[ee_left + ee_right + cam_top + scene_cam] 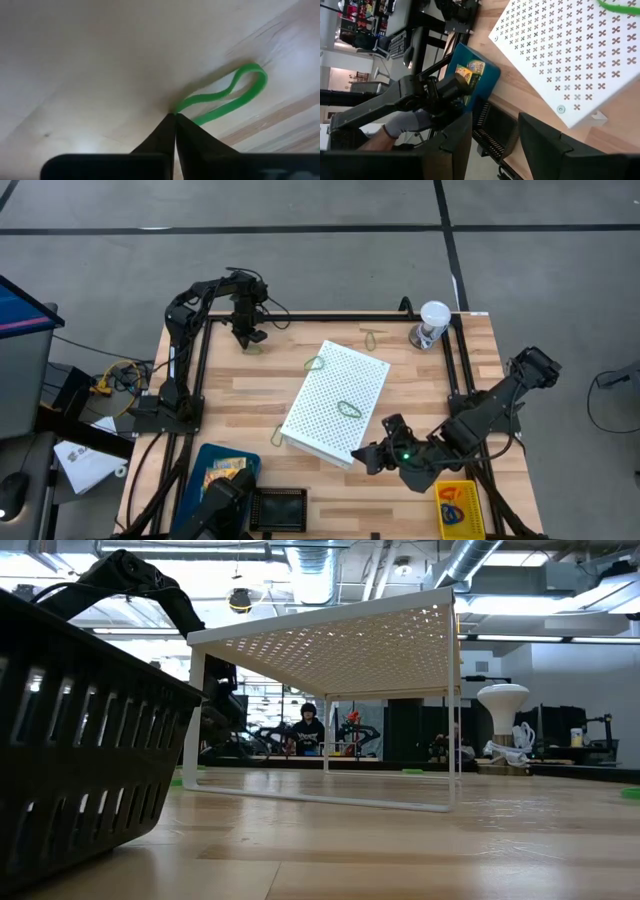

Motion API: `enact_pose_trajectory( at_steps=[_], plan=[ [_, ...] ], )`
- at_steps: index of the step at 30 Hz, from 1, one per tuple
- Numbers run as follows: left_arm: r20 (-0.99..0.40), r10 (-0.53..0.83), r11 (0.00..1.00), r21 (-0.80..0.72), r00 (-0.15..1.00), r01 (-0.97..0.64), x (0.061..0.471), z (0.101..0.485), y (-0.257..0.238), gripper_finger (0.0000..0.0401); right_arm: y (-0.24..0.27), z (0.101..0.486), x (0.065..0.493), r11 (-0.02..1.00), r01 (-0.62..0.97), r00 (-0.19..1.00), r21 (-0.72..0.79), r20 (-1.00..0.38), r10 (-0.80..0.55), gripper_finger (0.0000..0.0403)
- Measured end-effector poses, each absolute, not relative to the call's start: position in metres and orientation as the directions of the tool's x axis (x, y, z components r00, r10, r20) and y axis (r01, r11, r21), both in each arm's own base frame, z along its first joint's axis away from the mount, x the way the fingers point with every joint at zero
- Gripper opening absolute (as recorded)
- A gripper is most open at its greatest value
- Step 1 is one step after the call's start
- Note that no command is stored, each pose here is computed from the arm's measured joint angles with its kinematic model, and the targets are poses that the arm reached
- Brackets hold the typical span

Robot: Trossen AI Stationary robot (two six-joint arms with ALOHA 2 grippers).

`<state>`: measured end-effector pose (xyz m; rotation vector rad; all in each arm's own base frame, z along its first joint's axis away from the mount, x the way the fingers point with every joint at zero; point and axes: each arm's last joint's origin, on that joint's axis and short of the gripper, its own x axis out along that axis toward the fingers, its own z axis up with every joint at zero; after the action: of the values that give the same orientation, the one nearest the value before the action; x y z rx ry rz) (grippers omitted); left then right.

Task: Pick & Place Office Desk Supplies
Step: Put the green rubber band into the black bin

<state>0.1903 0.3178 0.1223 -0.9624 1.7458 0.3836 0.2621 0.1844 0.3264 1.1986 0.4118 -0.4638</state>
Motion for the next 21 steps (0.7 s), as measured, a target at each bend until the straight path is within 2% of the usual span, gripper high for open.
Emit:
enact_pose_trajectory(
  at_steps=[8,21],
  plan=[
    [-0.907,-0.401,0.646,-0.180,-0.129,-0.742,0.192,0.126,0.320,0.0001,0.187,0.327,0.260,0.289,0.542,0.839,0.789,-0.529,-0.129,0.0156],
    [-0.958,-0.286,0.678,-0.212,0.013,-0.704,0.202,0.199,0.297,0.0000,0.186,0.327,0.260,0.310,0.540,0.841,0.782,-0.519,-0.156,0.0156]
  ],
)
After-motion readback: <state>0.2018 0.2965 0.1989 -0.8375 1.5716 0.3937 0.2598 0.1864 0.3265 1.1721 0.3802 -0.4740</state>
